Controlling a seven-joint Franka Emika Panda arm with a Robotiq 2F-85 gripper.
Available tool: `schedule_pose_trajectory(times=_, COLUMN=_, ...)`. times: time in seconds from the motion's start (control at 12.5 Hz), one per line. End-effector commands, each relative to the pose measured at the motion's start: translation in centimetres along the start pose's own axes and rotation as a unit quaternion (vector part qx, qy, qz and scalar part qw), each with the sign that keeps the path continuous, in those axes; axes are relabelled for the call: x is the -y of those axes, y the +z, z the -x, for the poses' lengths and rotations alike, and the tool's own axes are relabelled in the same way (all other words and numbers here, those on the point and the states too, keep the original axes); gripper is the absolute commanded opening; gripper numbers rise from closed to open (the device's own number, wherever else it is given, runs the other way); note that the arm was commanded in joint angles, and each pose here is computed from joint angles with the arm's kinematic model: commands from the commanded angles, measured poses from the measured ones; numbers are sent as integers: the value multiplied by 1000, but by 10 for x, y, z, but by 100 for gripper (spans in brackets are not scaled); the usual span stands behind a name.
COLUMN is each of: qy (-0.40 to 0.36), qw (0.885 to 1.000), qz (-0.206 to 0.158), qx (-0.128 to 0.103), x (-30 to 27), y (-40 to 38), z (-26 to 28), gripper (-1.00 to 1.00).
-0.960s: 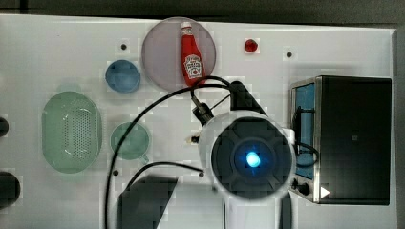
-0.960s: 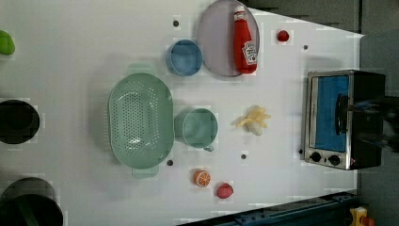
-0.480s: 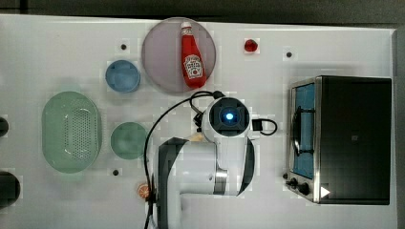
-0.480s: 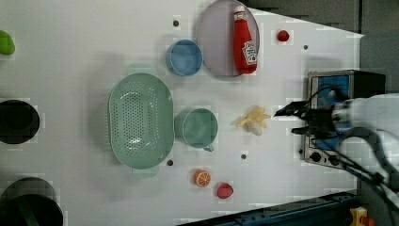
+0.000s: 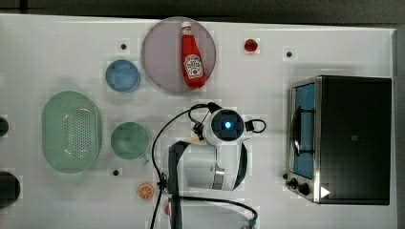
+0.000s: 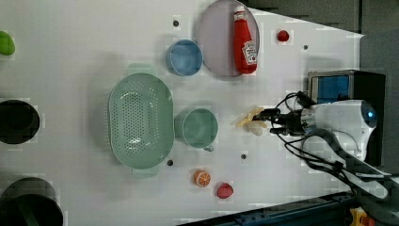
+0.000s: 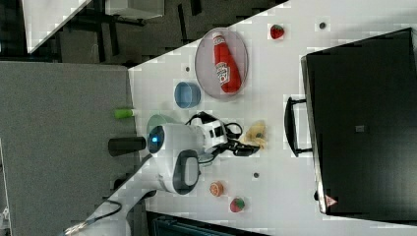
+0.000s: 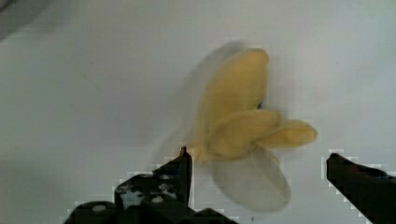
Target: Pick Banana and place it in mug.
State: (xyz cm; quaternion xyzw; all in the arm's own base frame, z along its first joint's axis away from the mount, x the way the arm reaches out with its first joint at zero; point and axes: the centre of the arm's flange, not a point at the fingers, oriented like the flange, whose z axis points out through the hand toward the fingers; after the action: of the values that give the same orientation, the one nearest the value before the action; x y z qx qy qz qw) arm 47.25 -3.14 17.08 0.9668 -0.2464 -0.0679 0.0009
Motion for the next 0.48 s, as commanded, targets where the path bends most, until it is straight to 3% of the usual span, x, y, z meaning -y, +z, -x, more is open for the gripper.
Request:
schedule_pose_trajectory(times=0.08, qy=-37, qw=999, qz=-12, qx=-28, x=6, y=2, z=0, gripper=100)
schedule_pose_trajectory(times=0.24, qy=-35, qw=999, qz=-13, qx=-28, x=6, y=15, z=0, gripper=98)
schedule_pose_trajectory(times=0.48, qy=-33, qw=998, qz=-18, qx=-41, x=4, y=19, z=-2, gripper=29)
